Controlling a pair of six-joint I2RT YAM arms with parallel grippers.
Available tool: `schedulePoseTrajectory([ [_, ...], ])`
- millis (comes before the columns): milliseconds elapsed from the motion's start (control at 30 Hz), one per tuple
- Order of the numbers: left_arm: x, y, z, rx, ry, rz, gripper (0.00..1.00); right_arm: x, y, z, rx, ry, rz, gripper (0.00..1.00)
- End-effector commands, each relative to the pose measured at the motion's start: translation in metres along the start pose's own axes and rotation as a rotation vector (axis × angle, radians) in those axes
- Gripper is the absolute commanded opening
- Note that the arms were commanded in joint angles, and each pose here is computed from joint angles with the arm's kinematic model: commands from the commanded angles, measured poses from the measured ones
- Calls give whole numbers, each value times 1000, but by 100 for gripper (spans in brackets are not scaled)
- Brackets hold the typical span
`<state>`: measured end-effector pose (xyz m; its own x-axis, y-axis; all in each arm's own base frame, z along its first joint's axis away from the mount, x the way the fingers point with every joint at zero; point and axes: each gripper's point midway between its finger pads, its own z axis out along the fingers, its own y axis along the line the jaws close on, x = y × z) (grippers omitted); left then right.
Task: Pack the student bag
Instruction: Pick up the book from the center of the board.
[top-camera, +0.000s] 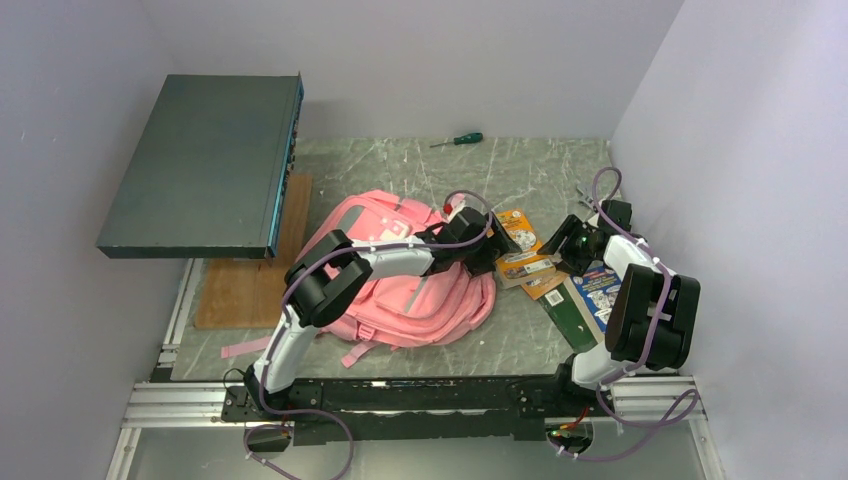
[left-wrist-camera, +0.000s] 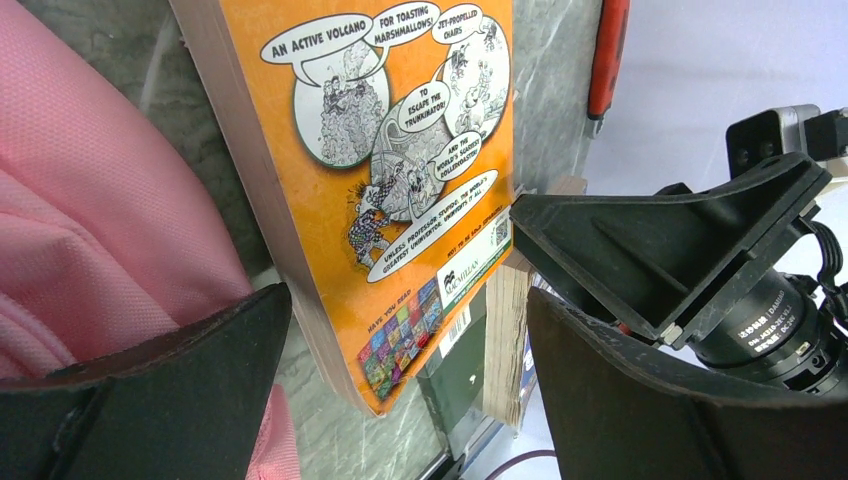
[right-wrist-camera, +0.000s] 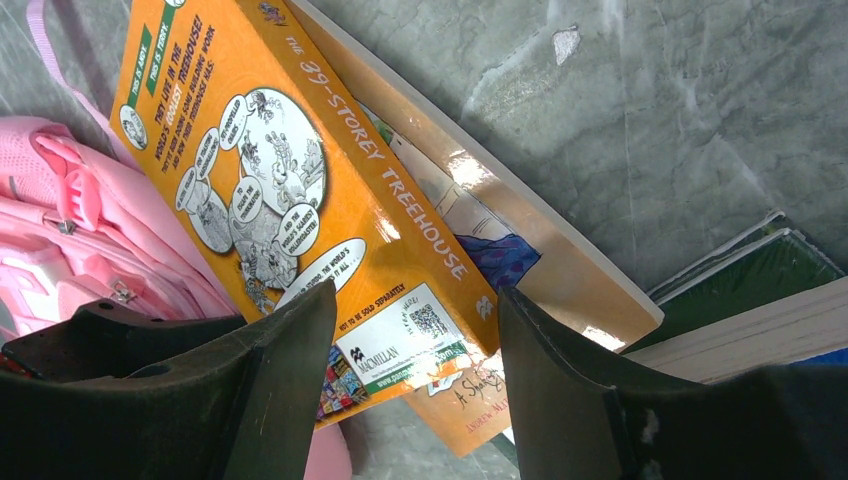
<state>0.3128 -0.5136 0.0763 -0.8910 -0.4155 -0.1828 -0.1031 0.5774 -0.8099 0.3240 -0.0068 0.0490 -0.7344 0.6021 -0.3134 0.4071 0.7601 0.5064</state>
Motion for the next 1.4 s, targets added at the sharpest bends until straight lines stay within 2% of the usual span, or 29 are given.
schedulePoseTrajectory([
  [0, 32, 51, -3, -190, 80, -92, 94, -12, 10, -3, -33, -31, -31, 62],
  [200, 37, 64, 3, -310, 103, -102, 97, -17, 16, -7, -50, -41, -28, 62],
  [333, 36, 84, 5, -391, 67, -87, 98, -20, 18, -10, -52, -48, -29, 62],
  [433, 38, 90, 16, -366, 60, -105, 96, -21, 20, -9, -61, -45, -23, 62],
  [633, 34, 71, 29, -239, 37, -51, 92, -19, 20, -7, -63, -41, -23, 62],
  [700, 33, 65, 27, -213, 28, -48, 86, -19, 19, -6, -64, -36, -22, 62],
  [767, 32, 57, 21, -177, 20, -55, 74, -16, 20, -5, -69, -28, -22, 62],
  [833, 19, 47, 12, -143, -42, -44, 57, -13, 21, -6, -82, -26, -19, 62],
  [933, 9, 30, 1, -83, -70, -21, 32, -7, 27, -7, -129, -21, -13, 66],
  [967, 5, 19, 1, -20, -66, -16, 12, -4, 29, -7, -149, -17, -8, 69],
  [1000, 4, 17, 1, 3, -49, -29, 3, -2, 32, -7, -165, -12, 0, 72],
  [1033, 3, 15, 1, 17, -29, -45, 0, -1, 33, -7, -173, -10, 9, 76],
  [1133, -3, 6, -7, 68, -14, -73, 0, -1, 28, -14, -141, -43, 47, 90],
  [1233, -8, -4, -22, 96, -3, -88, 0, -4, 20, -30, -112, -112, 91, 98],
  [1367, -12, -27, -38, 205, 64, -164, 0, -3, 8, -58, -132, -191, 191, 100],
])
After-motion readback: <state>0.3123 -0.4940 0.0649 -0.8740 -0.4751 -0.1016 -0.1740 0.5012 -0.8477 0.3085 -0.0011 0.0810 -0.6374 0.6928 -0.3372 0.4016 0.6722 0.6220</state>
